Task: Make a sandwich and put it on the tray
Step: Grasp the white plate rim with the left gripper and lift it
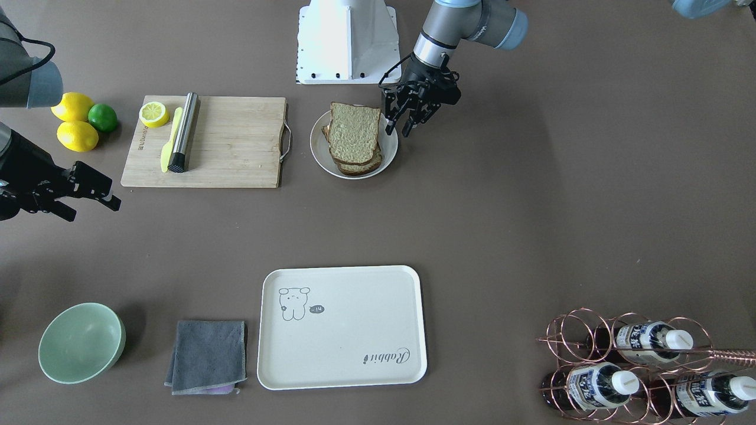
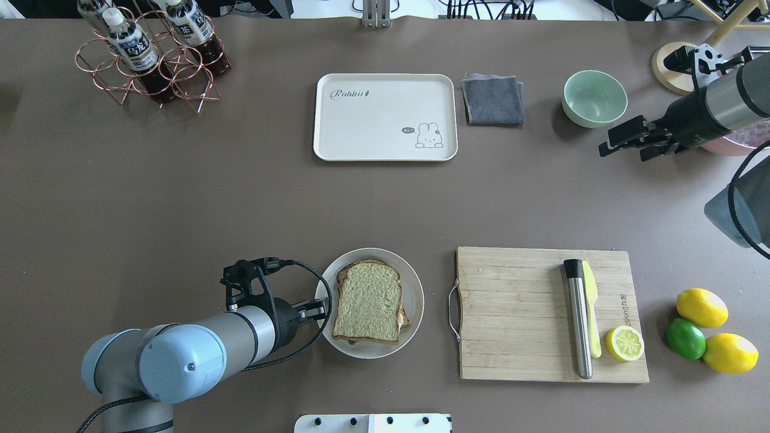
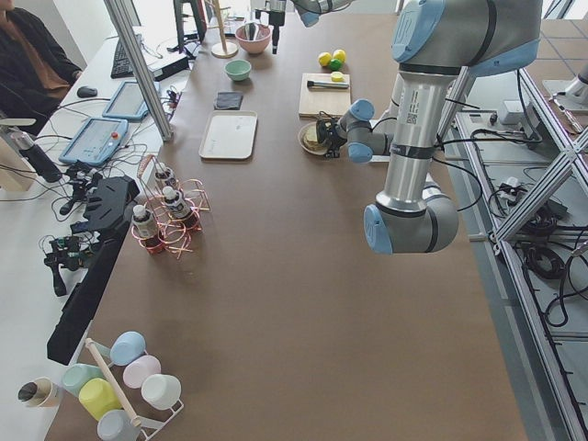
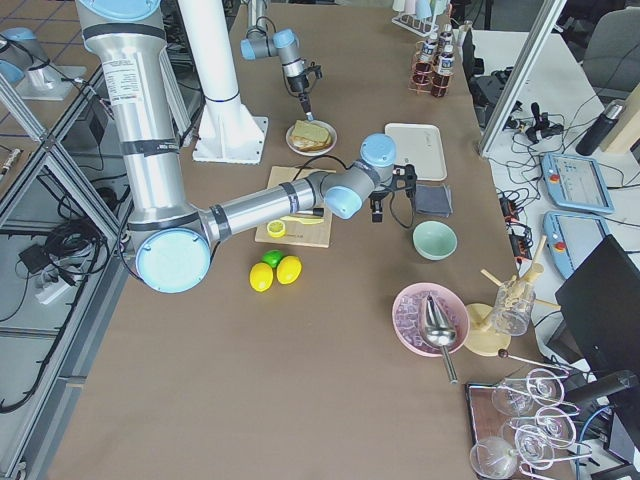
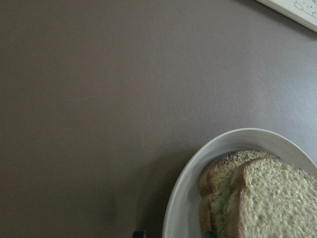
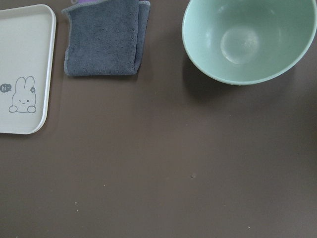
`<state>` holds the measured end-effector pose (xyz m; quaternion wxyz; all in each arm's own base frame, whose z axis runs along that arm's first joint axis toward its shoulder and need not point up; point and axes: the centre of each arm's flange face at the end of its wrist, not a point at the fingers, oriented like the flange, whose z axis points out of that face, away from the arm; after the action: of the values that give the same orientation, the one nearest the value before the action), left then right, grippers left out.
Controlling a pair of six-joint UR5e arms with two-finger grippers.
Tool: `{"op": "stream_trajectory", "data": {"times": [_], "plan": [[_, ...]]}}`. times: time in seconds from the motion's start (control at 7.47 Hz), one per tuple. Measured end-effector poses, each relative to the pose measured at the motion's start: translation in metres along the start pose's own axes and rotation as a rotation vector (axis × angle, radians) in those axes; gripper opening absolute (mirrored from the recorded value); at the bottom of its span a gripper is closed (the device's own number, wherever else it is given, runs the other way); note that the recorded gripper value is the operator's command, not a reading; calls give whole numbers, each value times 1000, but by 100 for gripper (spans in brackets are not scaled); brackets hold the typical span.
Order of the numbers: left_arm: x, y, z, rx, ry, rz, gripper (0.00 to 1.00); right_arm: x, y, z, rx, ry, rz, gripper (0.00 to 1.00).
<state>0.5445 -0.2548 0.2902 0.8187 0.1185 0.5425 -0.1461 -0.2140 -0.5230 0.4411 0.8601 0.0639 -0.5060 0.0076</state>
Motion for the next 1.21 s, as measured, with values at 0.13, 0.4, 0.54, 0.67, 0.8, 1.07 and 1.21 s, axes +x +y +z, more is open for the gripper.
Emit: {"op": "stream_trajectory", "data": {"times": [0.13, 0.4, 0.54, 0.67, 0.8, 1.07, 1.21], "plan": [[0, 3, 5, -2, -5, 2, 44, 1, 0, 0, 0, 1, 0, 99], [2, 6, 13, -4, -11, 4, 34, 1, 1, 0, -1, 2, 1, 99], [3, 7, 15, -4, -14, 5, 20, 2, 0, 1, -1, 3, 3, 99], [3, 8, 17, -4, -15, 6, 1, 3, 0, 0, 0, 4, 4, 99], [3, 8, 19, -4, -18, 7, 0, 3, 0, 0, 0, 5, 5, 99], [5, 7, 20, -6, -18, 9, 0, 8, 0, -2, 3, 8, 12, 99], [10, 6, 19, -8, -9, 8, 0, 12, -1, -5, 7, 11, 19, 99]]}}
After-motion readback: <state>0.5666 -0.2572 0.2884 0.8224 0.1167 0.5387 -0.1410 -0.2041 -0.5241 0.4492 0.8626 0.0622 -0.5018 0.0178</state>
